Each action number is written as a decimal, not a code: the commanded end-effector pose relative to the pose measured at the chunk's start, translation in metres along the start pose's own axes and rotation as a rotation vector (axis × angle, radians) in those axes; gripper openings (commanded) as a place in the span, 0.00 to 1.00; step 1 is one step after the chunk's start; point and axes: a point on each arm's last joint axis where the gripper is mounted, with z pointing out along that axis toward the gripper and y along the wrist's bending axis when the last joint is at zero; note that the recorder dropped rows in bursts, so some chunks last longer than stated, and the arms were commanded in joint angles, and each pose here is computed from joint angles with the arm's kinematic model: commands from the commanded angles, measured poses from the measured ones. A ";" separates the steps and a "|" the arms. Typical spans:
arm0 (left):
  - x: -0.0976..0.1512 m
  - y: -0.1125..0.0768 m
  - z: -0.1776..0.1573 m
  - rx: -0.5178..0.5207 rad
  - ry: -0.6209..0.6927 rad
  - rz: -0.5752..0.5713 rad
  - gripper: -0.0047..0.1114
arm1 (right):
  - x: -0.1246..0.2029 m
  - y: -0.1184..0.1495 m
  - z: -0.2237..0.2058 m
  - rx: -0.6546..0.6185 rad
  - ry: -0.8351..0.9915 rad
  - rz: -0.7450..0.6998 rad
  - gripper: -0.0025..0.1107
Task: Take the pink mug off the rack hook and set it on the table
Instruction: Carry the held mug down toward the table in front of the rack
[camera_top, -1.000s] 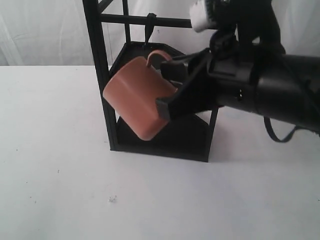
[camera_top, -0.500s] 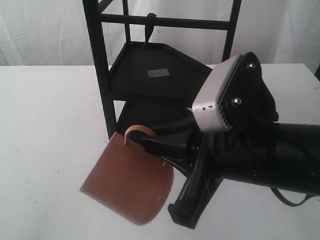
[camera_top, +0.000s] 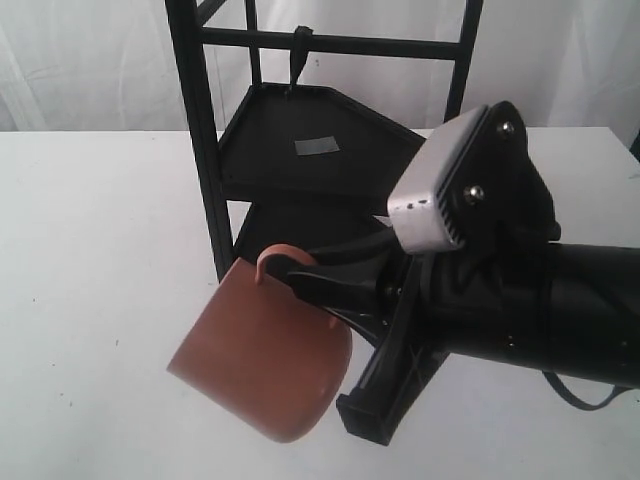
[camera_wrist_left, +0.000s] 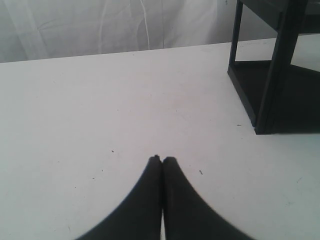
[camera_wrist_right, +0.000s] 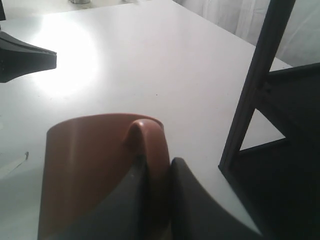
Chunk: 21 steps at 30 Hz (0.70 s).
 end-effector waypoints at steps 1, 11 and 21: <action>0.001 0.000 0.000 0.003 -0.002 0.002 0.04 | 0.000 0.001 -0.002 -0.004 -0.008 0.017 0.02; 0.001 0.000 0.000 0.003 -0.002 0.002 0.04 | -0.001 -0.001 -0.003 0.010 -0.009 0.028 0.02; 0.001 0.000 0.000 0.003 -0.002 0.002 0.04 | 0.013 0.000 -0.001 -0.026 0.026 -0.021 0.02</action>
